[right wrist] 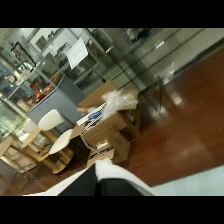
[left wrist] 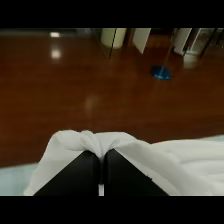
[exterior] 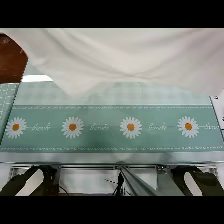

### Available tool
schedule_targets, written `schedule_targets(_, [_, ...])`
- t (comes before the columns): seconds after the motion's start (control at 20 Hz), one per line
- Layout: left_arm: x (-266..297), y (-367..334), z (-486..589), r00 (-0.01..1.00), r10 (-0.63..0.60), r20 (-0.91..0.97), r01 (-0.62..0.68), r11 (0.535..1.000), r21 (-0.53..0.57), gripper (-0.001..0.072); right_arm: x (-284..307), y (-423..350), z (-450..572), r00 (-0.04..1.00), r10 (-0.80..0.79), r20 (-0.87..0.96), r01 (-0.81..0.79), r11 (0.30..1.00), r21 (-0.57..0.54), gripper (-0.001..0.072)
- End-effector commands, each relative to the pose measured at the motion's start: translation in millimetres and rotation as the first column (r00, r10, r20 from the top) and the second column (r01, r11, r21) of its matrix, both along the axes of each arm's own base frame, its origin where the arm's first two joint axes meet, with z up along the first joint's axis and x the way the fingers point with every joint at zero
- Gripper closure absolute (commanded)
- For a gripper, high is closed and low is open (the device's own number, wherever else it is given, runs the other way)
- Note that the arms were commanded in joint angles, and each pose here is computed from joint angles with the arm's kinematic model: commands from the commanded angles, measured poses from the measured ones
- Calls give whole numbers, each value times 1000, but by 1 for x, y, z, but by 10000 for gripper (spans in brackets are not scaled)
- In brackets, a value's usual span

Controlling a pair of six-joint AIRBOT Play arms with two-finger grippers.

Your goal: Fold the shirts.

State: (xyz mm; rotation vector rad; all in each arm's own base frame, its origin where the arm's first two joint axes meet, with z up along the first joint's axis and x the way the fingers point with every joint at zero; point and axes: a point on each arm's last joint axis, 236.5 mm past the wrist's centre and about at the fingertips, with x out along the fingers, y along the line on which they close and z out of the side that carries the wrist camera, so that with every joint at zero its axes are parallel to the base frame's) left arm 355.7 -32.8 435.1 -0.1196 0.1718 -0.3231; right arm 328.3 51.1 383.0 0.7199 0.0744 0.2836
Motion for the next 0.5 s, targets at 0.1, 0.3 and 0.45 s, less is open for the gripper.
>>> schedule_targets(0.1, [-113,-1,81,956,155,249,-181,980,87,681,-41,-17,22,996,-64,-61,50,975,-214,690])
schedule_targets(0.3, [-161,0,78,942,216,257,-256,958,131,680,-68,-4,22,990,-31,-137,-8,961,-275,690])
schedule_targets(0.45, [-168,-6,43,973,202,114,-218,964,152,681,-88,10,-9,956,23,-292,-113,949,-293,690])
